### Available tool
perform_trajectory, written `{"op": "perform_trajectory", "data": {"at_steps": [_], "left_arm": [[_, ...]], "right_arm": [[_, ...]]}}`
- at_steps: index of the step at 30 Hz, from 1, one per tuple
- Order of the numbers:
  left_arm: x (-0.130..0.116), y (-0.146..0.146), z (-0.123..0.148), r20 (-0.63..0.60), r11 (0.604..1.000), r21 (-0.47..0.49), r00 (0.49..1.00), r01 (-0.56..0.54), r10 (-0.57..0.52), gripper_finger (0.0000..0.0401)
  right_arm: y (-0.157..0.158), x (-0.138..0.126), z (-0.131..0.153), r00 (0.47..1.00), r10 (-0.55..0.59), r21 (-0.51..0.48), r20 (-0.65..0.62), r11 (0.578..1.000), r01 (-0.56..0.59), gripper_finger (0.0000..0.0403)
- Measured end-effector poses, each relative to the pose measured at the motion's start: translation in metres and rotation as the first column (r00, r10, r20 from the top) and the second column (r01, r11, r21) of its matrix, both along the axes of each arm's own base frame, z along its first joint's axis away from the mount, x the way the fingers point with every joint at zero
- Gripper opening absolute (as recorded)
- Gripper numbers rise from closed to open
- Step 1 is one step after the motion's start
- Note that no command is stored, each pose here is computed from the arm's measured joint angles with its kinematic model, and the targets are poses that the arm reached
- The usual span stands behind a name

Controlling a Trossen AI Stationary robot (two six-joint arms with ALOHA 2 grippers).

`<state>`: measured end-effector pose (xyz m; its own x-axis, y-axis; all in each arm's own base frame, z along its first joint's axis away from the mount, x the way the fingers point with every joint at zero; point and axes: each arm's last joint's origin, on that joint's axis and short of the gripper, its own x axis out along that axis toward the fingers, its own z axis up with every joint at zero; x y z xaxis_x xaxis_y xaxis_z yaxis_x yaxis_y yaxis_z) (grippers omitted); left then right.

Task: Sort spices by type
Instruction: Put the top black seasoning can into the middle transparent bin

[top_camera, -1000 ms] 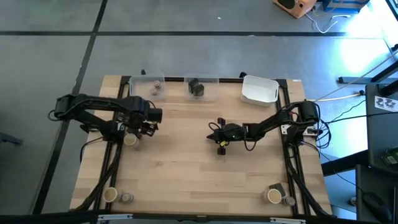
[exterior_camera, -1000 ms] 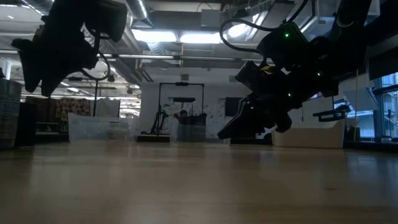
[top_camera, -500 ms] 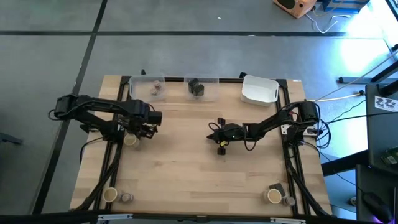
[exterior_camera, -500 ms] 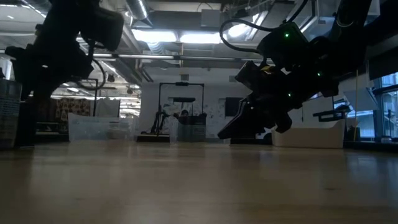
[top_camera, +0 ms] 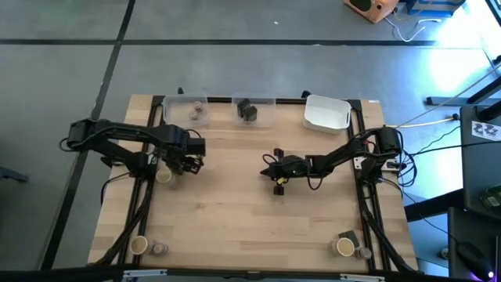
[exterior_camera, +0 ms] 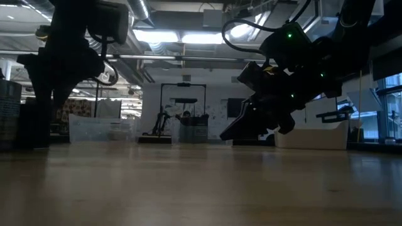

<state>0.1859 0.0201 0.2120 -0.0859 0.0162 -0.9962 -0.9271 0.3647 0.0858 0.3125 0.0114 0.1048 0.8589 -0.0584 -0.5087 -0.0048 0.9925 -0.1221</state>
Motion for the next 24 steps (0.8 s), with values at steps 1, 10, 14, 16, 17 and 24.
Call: {"op": "perform_trajectory", "data": {"at_steps": [1,10,14,16,17,24], "left_arm": [[0.001,0.0,0.0,0.011,1.0,0.001,1.0,0.003,-0.003,0.0214],[0.023,0.003,0.016,0.186,0.989,0.04,0.971,0.143,-0.149,0.0214],[0.028,0.003,0.038,0.239,0.942,0.097,0.911,0.322,-0.336,0.0214],[0.028,0.003,0.041,0.226,0.881,0.127,0.851,0.456,-0.473,0.0214],[0.027,0.003,0.042,0.217,0.841,0.142,0.812,0.523,-0.542,0.0214],[0.02,0.002,0.03,0.076,0.428,0.144,0.421,0.892,-0.904,0.0214]], "right_arm": [[0.0,0.0,0.0,1.0,0.0,0.0,0.0,1.0,0.0,0.0011],[0.0,0.0,0.0,1.0,0.0,0.0,0.0,1.0,0.0,0.0011],[0.0,0.0,0.0,1.0,0.0,0.0,0.0,1.0,0.0,0.0011],[0.0,0.0,0.0,1.0,0.0,0.0,0.001,1.0,0.0,0.0011],[0.0,0.0,0.0,1.0,0.0,0.0,0.001,1.0,0.0,0.0011],[0.0,0.0,0.0,1.0,0.0,0.0,0.005,1.0,0.0,0.0011]]}}
